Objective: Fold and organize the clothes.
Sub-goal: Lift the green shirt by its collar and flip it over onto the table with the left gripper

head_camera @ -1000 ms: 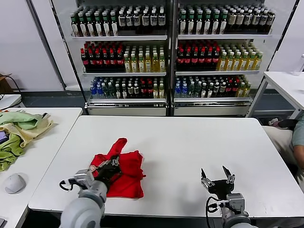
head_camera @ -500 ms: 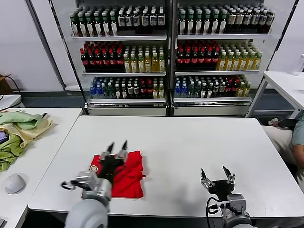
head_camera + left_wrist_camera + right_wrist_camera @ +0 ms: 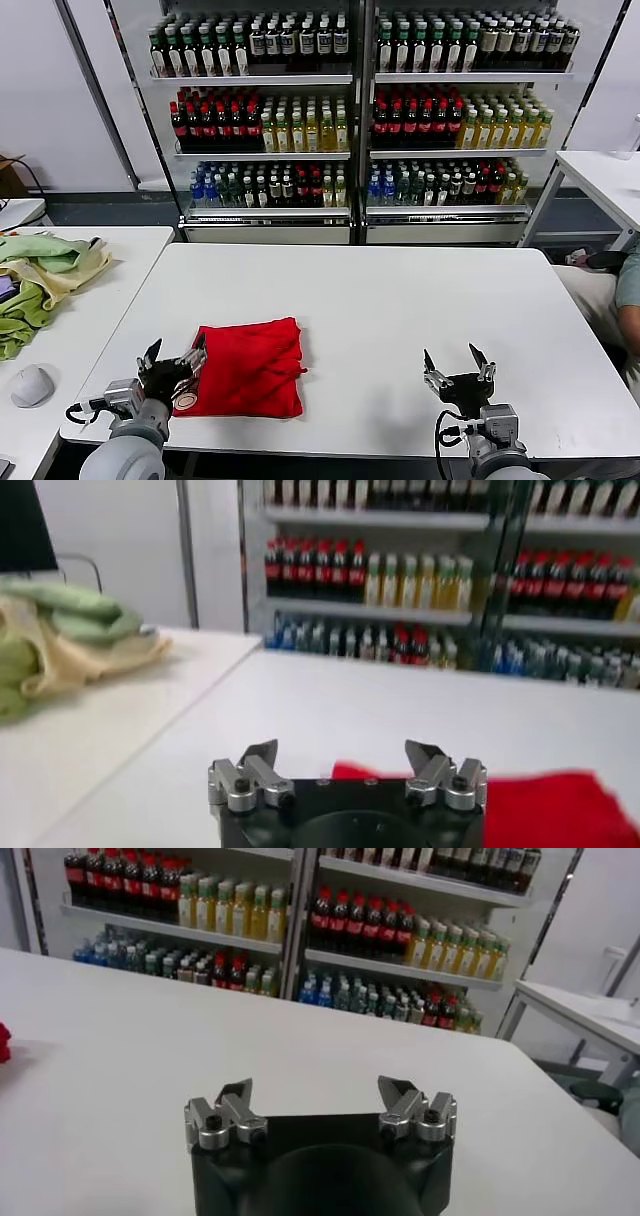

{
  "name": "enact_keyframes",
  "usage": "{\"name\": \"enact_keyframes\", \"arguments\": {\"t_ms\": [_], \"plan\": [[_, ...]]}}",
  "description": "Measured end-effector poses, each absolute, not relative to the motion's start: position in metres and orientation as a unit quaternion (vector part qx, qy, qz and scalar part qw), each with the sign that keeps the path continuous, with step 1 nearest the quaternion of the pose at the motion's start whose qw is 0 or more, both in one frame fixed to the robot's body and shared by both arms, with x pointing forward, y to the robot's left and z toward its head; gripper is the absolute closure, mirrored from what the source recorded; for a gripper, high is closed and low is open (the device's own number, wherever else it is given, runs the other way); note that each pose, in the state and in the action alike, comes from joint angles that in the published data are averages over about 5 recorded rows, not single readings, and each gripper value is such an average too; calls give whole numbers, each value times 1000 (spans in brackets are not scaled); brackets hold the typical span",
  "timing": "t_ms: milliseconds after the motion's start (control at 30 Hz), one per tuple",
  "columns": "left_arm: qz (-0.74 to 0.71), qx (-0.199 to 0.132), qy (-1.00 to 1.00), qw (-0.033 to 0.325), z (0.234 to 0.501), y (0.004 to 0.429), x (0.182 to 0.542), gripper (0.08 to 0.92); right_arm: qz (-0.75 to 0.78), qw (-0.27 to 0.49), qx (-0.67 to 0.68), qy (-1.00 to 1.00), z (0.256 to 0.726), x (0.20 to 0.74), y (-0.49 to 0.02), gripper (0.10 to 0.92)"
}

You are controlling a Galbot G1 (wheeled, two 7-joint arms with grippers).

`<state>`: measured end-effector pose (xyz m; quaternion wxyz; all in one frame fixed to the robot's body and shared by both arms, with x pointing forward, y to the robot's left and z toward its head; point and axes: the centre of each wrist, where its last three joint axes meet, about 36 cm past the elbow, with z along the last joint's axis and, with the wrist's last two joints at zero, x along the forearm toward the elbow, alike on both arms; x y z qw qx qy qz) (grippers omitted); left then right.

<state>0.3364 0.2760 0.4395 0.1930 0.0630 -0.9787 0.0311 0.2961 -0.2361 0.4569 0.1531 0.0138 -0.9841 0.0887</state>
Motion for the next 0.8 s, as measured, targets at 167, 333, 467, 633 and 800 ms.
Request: {"name": "enact_keyframes", "arguments": {"t_ms": [167, 333, 467, 633, 800], "plan": [[37, 54, -975, 213, 422, 290, 340, 177, 86, 152, 13, -985, 456, 298, -235, 200], [56, 37, -974, 218, 407, 301, 344, 177, 85, 153, 13, -984, 454, 299, -234, 200], [76, 23, -973, 219, 398, 308, 347, 177, 86, 155, 12, -984, 454, 298, -235, 200], [114, 6, -970, 215, 393, 315, 348, 177, 87, 155, 12, -984, 453, 298, -236, 200], [170, -12, -961, 216, 389, 323, 347, 177, 88, 154, 12, -984, 454, 298, -236, 200]]}}
